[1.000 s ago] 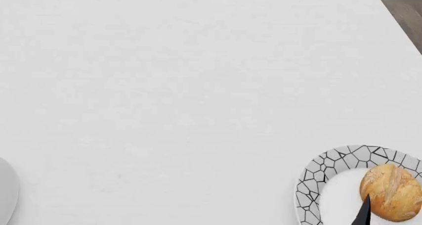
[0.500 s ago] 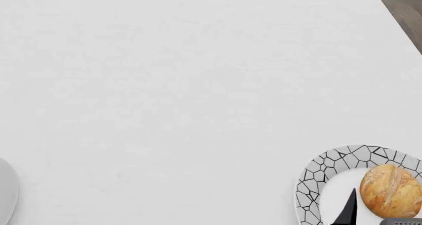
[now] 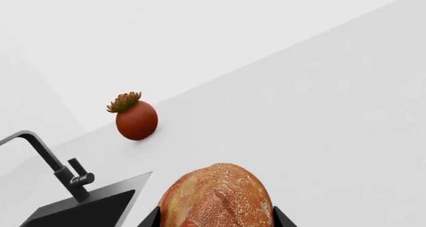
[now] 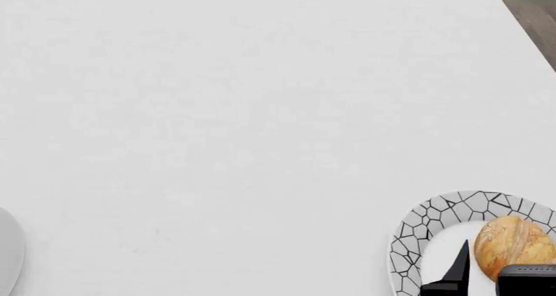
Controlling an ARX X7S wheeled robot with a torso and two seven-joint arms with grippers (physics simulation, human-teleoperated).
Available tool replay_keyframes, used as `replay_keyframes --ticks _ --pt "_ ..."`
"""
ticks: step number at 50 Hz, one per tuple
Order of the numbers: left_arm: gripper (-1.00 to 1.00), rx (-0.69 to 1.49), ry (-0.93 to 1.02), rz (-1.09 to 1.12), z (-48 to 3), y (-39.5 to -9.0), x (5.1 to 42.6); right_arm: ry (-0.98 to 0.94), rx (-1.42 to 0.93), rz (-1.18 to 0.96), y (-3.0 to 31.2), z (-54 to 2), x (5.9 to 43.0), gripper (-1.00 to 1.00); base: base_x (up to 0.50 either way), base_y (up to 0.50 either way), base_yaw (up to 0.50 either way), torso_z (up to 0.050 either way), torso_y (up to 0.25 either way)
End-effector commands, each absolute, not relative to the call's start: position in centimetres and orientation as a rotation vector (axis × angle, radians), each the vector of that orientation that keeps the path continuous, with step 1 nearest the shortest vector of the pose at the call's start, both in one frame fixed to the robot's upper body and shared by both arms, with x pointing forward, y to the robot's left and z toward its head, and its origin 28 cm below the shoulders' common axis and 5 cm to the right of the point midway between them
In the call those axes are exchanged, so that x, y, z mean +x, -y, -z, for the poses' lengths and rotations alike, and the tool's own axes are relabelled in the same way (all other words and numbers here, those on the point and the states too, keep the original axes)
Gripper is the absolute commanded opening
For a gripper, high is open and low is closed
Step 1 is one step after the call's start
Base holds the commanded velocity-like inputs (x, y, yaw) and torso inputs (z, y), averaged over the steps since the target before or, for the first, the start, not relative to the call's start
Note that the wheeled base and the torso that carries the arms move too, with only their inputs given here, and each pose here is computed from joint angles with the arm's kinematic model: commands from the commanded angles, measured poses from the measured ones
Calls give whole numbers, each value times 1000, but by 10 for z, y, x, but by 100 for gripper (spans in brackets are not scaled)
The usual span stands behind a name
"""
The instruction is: Place all breads on the cutting board.
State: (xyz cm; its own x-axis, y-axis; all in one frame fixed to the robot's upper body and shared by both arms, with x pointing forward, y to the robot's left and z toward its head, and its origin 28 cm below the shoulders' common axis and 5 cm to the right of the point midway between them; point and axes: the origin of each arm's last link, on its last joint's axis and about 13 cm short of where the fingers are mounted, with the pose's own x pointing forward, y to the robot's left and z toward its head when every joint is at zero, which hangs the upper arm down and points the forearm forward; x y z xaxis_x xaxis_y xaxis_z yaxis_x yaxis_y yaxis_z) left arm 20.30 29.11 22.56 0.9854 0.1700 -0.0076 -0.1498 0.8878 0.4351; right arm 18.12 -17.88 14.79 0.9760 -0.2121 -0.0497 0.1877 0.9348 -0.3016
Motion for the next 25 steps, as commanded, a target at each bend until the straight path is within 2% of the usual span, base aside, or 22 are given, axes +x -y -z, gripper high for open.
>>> replay_keyframes --ticks 1,25 --pt "-100 450 -39 -170 -236 -292 208 -125 -274 221 184 -139 191 100 0 0 0 0 0" --pt "-100 456 -33 -165 -237 -290 206 -140 -236 244 192 -134 200 100 0 0 0 0 0"
